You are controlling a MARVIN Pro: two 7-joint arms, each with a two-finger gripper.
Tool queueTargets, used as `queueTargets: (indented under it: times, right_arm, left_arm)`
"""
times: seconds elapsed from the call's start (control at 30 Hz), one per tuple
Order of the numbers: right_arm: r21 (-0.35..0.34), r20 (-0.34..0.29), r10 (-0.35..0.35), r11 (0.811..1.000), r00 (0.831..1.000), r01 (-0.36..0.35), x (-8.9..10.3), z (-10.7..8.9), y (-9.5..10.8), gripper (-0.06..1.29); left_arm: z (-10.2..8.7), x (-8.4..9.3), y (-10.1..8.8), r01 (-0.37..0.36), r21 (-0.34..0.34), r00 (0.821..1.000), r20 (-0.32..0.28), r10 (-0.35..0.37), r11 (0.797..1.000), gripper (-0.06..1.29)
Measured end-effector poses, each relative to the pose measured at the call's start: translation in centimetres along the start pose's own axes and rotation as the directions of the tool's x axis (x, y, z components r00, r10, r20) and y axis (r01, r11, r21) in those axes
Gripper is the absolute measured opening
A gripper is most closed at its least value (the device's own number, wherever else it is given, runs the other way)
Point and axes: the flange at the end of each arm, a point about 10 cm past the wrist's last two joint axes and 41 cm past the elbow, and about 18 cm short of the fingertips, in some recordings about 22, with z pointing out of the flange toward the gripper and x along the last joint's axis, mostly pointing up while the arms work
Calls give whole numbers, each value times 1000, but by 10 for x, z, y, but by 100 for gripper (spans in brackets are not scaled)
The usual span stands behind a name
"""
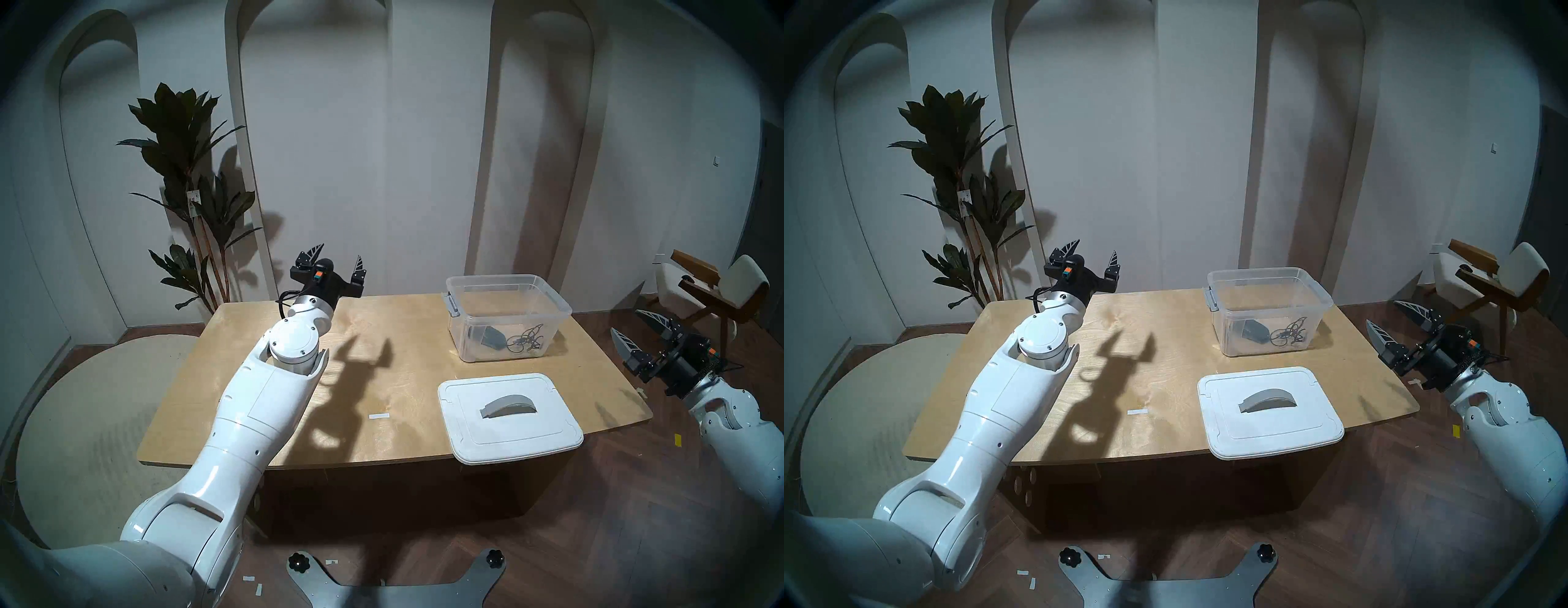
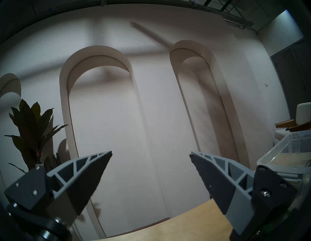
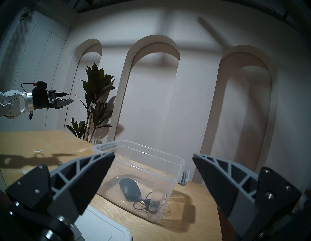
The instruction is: Open a storage container and put mouse inside
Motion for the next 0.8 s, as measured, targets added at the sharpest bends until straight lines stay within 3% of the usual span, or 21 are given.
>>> queueTargets:
  times: [0.43, 0.8]
  right_arm:
    - [0, -1, -1, 1000, 1000, 1, 0, 0, 0, 125]
    - [1, -3, -2, 1000, 1000, 2, 1, 0, 0, 125]
  left_arm:
    - [-28, 11, -4, 47, -66, 999, 31, -45, 997, 126]
    - [-49, 25, -8, 83, -115, 992, 104, -71, 990, 126]
